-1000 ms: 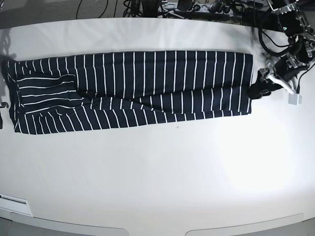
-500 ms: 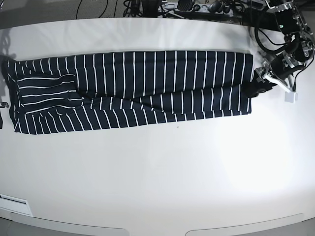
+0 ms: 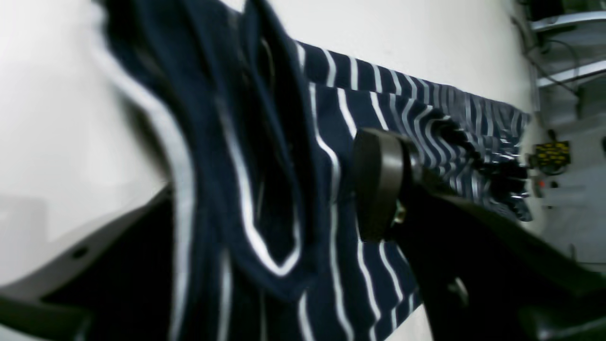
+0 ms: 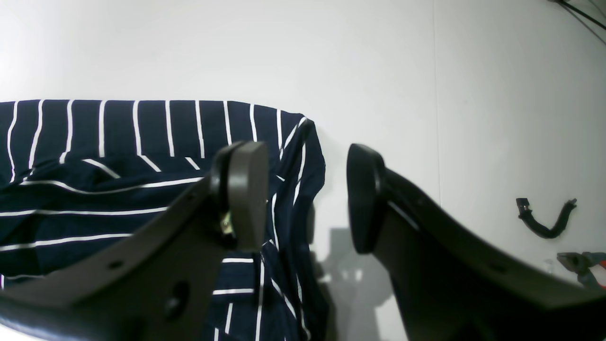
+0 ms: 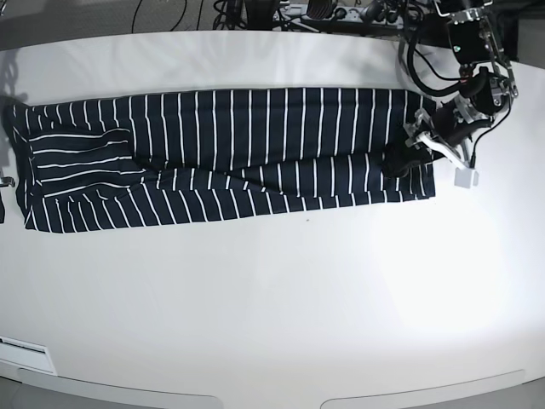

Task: Fold the T-shirt properly
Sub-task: 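Tug the grasped strip end with the left gripper to straighten it, then grasp both ends of the striped strip with both grippers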

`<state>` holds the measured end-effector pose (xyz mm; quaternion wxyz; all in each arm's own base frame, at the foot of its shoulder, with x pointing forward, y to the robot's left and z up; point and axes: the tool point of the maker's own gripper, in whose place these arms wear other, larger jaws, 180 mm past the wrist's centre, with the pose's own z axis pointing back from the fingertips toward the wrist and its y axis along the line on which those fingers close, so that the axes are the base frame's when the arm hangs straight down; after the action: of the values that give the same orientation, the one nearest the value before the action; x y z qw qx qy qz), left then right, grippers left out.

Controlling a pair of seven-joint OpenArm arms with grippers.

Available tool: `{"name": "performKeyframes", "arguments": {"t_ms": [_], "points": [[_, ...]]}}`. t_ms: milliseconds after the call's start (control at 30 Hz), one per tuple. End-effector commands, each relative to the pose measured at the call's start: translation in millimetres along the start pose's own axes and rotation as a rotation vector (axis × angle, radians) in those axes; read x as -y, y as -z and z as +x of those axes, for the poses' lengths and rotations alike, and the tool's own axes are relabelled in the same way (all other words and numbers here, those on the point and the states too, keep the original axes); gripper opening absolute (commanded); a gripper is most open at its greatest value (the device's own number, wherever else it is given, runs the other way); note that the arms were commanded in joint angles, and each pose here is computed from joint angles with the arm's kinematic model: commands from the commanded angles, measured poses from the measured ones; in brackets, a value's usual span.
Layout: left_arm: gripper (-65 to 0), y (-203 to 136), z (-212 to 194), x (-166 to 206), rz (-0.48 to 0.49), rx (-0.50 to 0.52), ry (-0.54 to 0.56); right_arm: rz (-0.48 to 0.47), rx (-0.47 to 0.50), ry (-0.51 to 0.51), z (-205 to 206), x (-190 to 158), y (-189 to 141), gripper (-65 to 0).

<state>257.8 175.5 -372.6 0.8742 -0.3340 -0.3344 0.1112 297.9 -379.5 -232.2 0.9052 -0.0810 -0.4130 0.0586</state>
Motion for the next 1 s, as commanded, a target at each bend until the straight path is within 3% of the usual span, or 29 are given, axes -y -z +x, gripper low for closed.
{"name": "performKeyframes", "arguments": {"t_ms": [0,67,167,200,333,467,533,600,700,833,967], "points": [[-30.9,1.1,-17.9,-8.6,0.05,-0.077,-0.005,-0.025,0.053,-0.021,18.8,9.1,-6.9,-35.0],[-38.1,2.4,-17.6,-7.5,0.048,-0.068,-0.009,-0.025,0.053,-0.02,18.8,9.1,-6.9,-35.0],[-60.7,1.5,-12.4,-9.8,0.059,-0.057,-0.003,-0.022,0.053,-0.021,18.7,8.7,-6.8,-35.0],[-65.0,1.0,-10.6,-11.9,0.069,-0.056,0.004,-0.018,0.054,-0.023,18.8,7.9,-6.8,-35.0],[-65.0,-5.0,6.6,-21.6,0.112,-0.02,0.025,0.048,0.073,-0.026,22.0,-4.1,-7.2,-35.0],[-65.0,-20.2,33.1,-35.6,0.162,0.047,0.063,0.217,0.137,-0.056,32.3,-34.6,-12.3,-35.7],[-65.0,-30.3,45.5,-45.6,0.205,0.079,0.113,0.315,0.182,-0.074,38.4,-52.3,-17.9,-44.8],[-65.0,-40.8,55.2,-59.0,0.271,0.099,0.154,0.376,0.205,-0.075,39.7,-64.0,-21.2,-65.0],[-65.0,-48.3,59.3,-67.6,0.313,0.095,0.19,0.409,0.21,-0.04,33.9,-74.7,-18.3,-65.0],[-65.0,-45.8,61.8,-58.2,0.259,0.118,0.164,0.478,0.192,-0.008,18.9,-103.6,-8.1,-65.0],[-65.0,-43.9,59.8,-50.6,0.215,0.109,0.169,0.48,0.078,-0.074,-14.4,-135.8,15.5,-65.0]]}}
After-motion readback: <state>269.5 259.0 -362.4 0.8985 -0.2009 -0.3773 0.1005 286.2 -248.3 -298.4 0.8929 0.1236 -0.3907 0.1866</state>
